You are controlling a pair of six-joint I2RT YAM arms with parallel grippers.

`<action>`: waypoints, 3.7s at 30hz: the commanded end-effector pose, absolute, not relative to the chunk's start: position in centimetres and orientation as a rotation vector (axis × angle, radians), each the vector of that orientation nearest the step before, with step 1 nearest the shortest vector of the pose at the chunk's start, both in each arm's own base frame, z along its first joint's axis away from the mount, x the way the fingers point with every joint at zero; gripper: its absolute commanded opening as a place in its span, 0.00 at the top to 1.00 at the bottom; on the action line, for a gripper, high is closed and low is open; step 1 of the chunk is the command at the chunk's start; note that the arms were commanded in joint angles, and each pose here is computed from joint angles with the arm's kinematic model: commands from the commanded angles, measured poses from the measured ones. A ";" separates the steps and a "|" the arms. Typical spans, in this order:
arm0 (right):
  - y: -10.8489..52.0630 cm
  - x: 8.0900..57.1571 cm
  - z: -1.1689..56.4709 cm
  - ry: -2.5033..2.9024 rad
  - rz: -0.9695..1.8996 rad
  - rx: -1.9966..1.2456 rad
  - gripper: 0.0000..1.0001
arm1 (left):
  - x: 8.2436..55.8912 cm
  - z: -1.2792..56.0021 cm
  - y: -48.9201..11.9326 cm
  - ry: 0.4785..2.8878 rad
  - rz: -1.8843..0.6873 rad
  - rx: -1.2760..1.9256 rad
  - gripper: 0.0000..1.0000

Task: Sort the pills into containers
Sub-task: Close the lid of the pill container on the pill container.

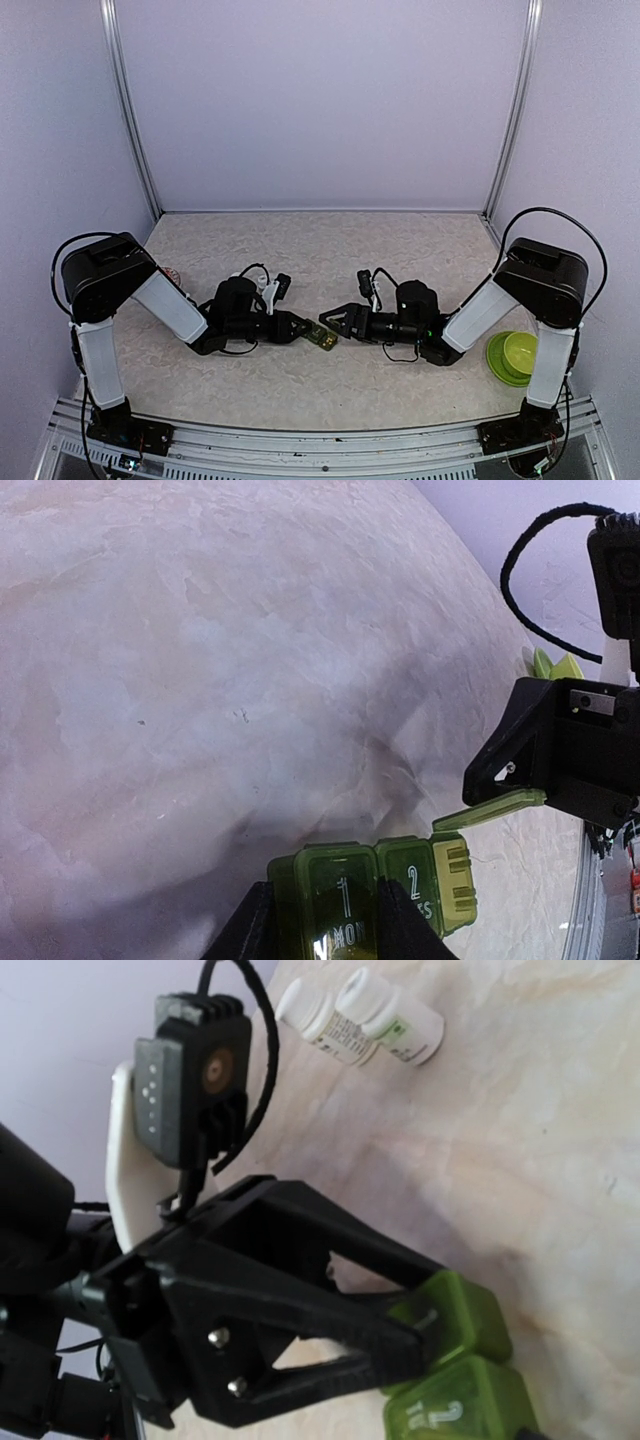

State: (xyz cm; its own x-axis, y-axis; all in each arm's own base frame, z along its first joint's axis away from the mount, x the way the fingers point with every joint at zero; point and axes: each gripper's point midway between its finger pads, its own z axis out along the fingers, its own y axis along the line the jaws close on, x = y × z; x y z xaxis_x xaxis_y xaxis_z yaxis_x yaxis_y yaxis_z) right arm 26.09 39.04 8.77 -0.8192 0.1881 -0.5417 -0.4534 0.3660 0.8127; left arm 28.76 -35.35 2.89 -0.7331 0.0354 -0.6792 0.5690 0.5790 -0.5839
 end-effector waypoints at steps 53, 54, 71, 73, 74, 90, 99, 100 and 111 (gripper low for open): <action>42.5 23.3 9.2 2.102 1.402 -0.466 0.18 | 28.3 0.6 -34.7 2.276 -1.070 0.482 0.68; 42.5 23.3 9.2 2.105 1.402 -0.469 0.18 | 28.3 0.6 -34.7 2.276 -1.070 0.481 0.68; 42.8 22.4 7.6 2.147 1.401 -0.485 0.18 | 28.3 0.5 -34.7 2.280 -1.070 0.480 0.68; 42.8 22.3 7.5 2.151 1.404 -0.483 0.18 | 28.3 0.6 -34.7 2.278 -1.072 0.481 0.68; 42.8 22.3 7.4 2.153 1.405 -0.483 0.18 | 28.3 0.6 -34.8 2.278 -1.072 0.482 0.68; 42.3 21.7 5.4 2.218 1.371 -0.462 0.18 | 28.4 0.5 -34.6 2.282 -1.062 0.479 0.68; 42.2 21.1 4.6 2.241 1.372 -0.462 0.18 | 28.4 0.5 -34.6 2.286 -1.057 0.479 0.68; 42.2 21.1 4.6 2.240 1.372 -0.462 0.18 | 28.4 0.5 -34.6 2.286 -1.057 0.479 0.68; 42.2 20.2 3.7 2.271 1.361 -0.477 0.18 | 28.5 0.5 -34.4 2.288 -1.051 0.474 0.68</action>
State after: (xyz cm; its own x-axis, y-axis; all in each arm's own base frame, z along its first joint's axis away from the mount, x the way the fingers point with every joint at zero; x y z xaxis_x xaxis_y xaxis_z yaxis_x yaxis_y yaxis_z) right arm 21.61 43.18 7.46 -0.8016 -0.0043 -0.5979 -0.5527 0.3868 0.7382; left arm 28.97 -35.38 2.88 -0.7374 0.0377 -0.6744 0.5645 0.5825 -0.5848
